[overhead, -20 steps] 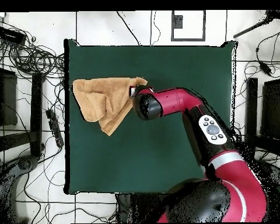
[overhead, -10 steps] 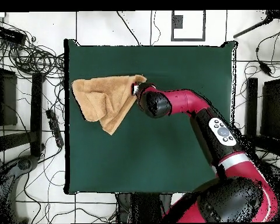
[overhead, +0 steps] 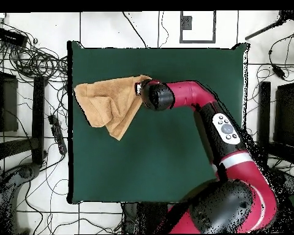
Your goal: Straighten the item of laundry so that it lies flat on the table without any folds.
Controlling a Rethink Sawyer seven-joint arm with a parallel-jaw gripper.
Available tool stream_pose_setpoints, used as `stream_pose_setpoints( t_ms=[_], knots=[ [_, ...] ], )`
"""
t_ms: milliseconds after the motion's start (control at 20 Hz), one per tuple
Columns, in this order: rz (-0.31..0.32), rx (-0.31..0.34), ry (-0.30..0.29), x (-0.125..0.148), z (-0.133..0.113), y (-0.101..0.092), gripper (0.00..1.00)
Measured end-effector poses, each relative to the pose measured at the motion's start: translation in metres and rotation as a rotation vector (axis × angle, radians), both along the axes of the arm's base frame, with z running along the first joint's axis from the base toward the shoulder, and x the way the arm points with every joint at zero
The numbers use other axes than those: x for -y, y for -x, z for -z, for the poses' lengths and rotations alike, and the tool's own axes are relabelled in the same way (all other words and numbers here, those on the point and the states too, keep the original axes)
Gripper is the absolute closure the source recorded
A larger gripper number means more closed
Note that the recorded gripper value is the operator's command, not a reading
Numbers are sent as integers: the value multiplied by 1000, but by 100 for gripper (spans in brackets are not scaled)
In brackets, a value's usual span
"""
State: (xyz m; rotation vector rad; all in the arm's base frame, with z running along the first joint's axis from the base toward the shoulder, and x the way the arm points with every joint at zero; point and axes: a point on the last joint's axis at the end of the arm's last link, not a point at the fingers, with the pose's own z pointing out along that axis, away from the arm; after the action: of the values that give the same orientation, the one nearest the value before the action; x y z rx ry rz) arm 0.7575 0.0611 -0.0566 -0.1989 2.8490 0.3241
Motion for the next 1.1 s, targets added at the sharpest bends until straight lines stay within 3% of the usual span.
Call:
stream_pose_setpoints(
  t_ms=[300, 500, 700, 1100],
  knots=[
    [-71, -84, 159, -18, -6, -7, 100],
    [-150, -88, 314, -35, -7, -3, 100],
    [-205, -71, 417, -46, -6, 1, 100],
    [-259, -41, 532, -54, -2, 3, 100]
  ],
)
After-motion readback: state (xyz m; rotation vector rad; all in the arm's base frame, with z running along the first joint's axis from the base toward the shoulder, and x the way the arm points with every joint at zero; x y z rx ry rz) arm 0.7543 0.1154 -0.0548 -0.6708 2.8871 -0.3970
